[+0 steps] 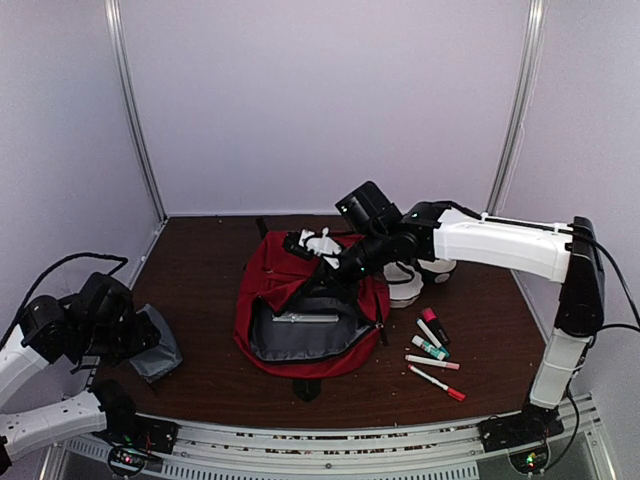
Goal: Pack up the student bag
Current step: Move the pencil case to the corner of the board, then adjust the pencil case at the corner of the board, then pick up the pencil case at the corner of the board.
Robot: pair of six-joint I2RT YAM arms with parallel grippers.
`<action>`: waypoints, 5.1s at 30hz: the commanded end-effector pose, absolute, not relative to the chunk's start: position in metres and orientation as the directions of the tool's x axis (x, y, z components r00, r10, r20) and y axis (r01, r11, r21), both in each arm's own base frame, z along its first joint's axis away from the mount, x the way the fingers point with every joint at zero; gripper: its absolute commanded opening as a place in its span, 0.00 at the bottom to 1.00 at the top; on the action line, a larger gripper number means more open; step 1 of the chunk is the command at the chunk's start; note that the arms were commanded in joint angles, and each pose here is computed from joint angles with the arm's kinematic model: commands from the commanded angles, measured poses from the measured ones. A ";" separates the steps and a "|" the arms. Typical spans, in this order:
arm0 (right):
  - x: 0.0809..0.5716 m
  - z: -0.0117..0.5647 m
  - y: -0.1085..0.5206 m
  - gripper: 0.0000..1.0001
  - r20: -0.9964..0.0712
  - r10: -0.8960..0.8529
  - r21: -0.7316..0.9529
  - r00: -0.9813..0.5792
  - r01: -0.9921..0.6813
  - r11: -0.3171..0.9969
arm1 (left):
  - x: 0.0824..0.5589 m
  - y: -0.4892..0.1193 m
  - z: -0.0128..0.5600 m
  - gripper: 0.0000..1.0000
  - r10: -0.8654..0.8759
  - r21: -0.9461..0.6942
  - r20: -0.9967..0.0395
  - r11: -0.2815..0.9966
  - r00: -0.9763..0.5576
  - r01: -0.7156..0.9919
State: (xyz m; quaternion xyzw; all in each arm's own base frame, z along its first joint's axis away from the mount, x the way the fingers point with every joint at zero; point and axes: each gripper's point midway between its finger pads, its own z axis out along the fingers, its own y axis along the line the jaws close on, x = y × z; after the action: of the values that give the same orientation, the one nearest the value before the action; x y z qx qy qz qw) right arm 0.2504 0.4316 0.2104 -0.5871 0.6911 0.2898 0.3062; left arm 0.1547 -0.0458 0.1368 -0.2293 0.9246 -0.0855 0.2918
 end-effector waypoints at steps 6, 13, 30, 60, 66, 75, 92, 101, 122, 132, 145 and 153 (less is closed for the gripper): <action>0.237 0.138 0.445 0.11 -0.651 -0.709 0.256 -0.269 -0.958 0.129 | 0.175 -0.017 0.130 0.80 -0.458 -0.108 -0.453 0.880 -0.765 -0.463; 0.234 0.158 0.442 0.35 -0.661 -0.706 0.248 -0.254 -0.962 0.113 | 0.209 -0.006 0.113 0.66 -0.447 -0.055 -0.431 0.880 -0.784 -0.471; 0.230 0.183 0.438 0.36 -0.697 -0.681 0.223 -0.227 -0.970 0.095 | 0.239 -0.038 0.065 0.00 -0.423 -0.115 -0.340 0.905 -0.840 -0.409; 0.230 0.178 0.439 0.35 -0.691 -0.681 0.239 -0.241 -0.966 0.099 | 0.189 -0.071 0.074 0.47 -0.541 -0.383 -0.368 0.829 -0.756 -0.406; 0.229 0.180 0.439 0.35 -0.694 -0.679 0.238 -0.241 -0.966 0.099 | 0.189 -0.068 0.046 0.57 -0.636 -0.484 -0.299 0.743 -0.711 -0.462; 0.229 0.177 0.439 0.35 -0.689 -0.683 0.243 -0.245 -0.965 0.100 | 0.203 -0.086 0.031 0.28 -0.669 -0.607 -0.268 0.676 -0.693 -0.418; 0.233 0.177 0.439 0.33 -0.687 -0.685 0.230 -0.242 -0.967 0.110 | 0.229 -0.113 0.147 0.00 -0.205 -0.355 -0.534 0.935 -0.820 -0.003; 0.232 0.174 0.440 0.32 -0.682 -0.686 0.248 -0.253 -0.963 0.107 | 0.212 -0.147 0.128 0.00 0.059 -0.162 -0.397 0.978 -0.916 0.133; 0.230 0.177 0.439 0.31 -0.686 -0.684 0.248 -0.248 -0.964 0.100 | 0.213 -0.151 0.127 0.80 -0.065 -0.294 -0.368 0.954 -0.927 0.050; 0.229 0.177 0.439 0.22 -0.687 -0.682 0.254 -0.251 -0.962 0.098 | 0.229 -0.157 0.102 0.74 -0.118 -0.426 -0.285 0.905 -0.951 0.015; 0.231 0.176 0.440 0.15 -0.686 -0.684 0.248 -0.249 -0.963 0.102 | 0.234 -0.167 0.092 0.34 -0.074 -0.418 -0.213 0.908 -0.974 0.023; 0.235 0.185 0.443 0.00 -0.692 -0.677 0.246 -0.253 -0.963 0.109 | 0.231 -0.151 0.149 0.00 -0.082 -0.379 -0.307 0.925 -0.948 0.042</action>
State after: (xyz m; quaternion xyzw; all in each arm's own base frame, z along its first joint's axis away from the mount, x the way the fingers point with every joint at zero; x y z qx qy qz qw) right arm 0.2298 0.4385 0.1592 -0.5784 0.7202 0.3325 0.1903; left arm 0.2249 -0.1563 0.1026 -0.0143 0.9768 -0.1860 0.1048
